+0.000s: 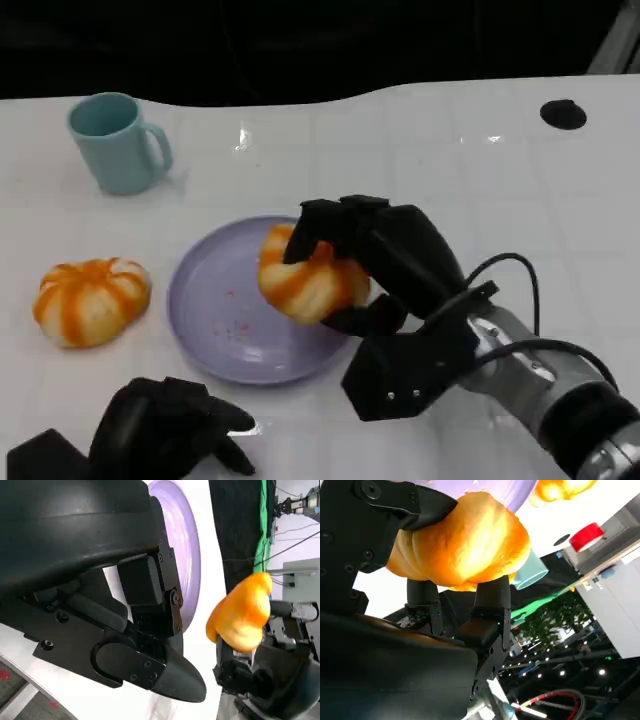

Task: Grasp the bread from the table and place it into the plate.

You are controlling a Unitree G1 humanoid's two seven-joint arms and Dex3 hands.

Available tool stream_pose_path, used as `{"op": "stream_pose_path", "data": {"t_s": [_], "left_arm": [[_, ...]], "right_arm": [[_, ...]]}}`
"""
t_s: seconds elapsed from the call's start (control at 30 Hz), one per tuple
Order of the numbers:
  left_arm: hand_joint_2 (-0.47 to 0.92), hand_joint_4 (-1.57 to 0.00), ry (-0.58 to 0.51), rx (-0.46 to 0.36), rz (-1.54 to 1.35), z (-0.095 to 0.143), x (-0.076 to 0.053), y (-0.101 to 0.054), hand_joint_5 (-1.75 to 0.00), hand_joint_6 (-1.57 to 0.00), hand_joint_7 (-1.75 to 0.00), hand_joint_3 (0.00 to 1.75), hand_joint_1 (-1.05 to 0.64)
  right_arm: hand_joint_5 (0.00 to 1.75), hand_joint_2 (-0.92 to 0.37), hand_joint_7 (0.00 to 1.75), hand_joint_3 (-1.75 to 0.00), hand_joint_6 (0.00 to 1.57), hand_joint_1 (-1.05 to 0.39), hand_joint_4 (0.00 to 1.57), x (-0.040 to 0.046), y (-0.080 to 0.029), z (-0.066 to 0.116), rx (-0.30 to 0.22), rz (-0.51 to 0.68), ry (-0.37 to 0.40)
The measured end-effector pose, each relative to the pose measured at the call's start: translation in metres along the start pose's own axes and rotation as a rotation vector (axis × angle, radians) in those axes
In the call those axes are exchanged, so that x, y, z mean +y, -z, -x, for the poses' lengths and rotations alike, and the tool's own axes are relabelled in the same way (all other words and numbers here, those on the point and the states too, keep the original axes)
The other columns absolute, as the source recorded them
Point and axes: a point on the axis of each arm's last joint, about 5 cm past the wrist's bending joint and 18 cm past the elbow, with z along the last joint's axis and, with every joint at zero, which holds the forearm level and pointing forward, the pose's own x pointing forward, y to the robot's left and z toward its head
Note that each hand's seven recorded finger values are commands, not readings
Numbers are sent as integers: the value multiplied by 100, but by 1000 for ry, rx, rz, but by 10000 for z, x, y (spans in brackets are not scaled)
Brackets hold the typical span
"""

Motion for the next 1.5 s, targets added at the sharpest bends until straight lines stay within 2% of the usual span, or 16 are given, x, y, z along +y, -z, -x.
{"op": "stream_pose_path", "data": {"t_s": [0.13, 0.17, 0.23, 0.27, 0.3, 0.33, 0.37, 0.4, 0.47, 0.53, 0.6, 0.9, 1.1, 1.33, 1.5], "left_arm": [[89, -148, 0, 1, 2, 0, -1, 1, -71, -157, -24, 0, -105], [89, -148, 0, 1, 2, 0, -1, 2, -71, -157, -24, 0, -105], [89, -148, 1, 1, 1, 0, -2, 2, -71, -157, -24, 0, -105], [89, -148, 1, 1, 1, 0, -2, 2, -71, -157, -24, 1, -105], [89, -148, 1, 1, 1, 0, -2, 2, -71, -157, -25, 1, -105], [90, -148, 2, 1, 0, 0, -3, 3, -70, -157, -25, 1, -105], [90, -148, 2, 0, -1, 2, -3, 4, -70, -157, -25, 1, -105], [89, -148, 2, 0, -1, 2, -3, 4, -70, -157, -24, 0, -105], [89, -148, 2, 0, -1, 2, -3, 4, -70, -157, -24, 0, -105], [89, -148, 2, 0, -2, 1, -4, 4, -70, -157, -25, 0, -105], [89, -148, 3, 0, -2, 1, -4, 4, -70, -157, -25, 0, -105], [90, -148, 3, -2, -4, 4, -5, 6, -70, -157, -24, 0, -105], [89, -148, 3, -2, -4, 2, -6, 6, -70, -157, -24, 0, -105], [89, -148, 3, -2, -4, 2, -6, 6, -70, -157, -24, 0, -105], [91, -149, 3, -2, -5, 8, -7, 6, -70, -157, -24, 1, -105]], "right_arm": [[175, -38, 153, -134, 80, -13, 86, 84, -29, -60, 16, -18, -14], [173, -41, 145, -130, 80, -13, 81, 105, -38, -70, 23, -26, -20], [172, -42, 140, -127, 81, -13, 78, 133, -48, -82, 43, -45, -30], [137, -46, 103, -106, 70, -14, 61, 138, -48, -86, 49, -50, -36], [118, -49, 86, -97, 68, -15, 57, 137, -45, -89, 57, -52, -47], [82, -57, 51, -77, 60, -22, 44, 133, -38, -92, 68, -49, -61], [61, -61, 30, -64, 56, -26, 37, 125, -27, -94, 78, -37, -82], [56, -62, 24, -61, 55, -27, 34, 120, -16, -92, 88, -22, -105], [45, -84, 6, -25, 47, -38, 16, 121, -9, -90, 89, 11, -148], [44, -90, 2, -16, 44, -43, 9, 110, -10, -97, 80, 41, -184], [43, -92, 1, -14, 42, -47, 5, 88, -11, -110, 76, 61, -198], [50, -92, 0, -20, 40, -55, 2, 2, -29, -120, 21, 102, -211], [53, -92, 0, -19, 40, -54, 0, -55, -15, -27, 0, 98, -223], [56, -92, 1, -21, 41, -51, 3, -165, -37, 54, -15, 63, -209], [64, -92, 3, -23, 46, -47, 16, -222, -70, 186, -24, -41, -124]]}}
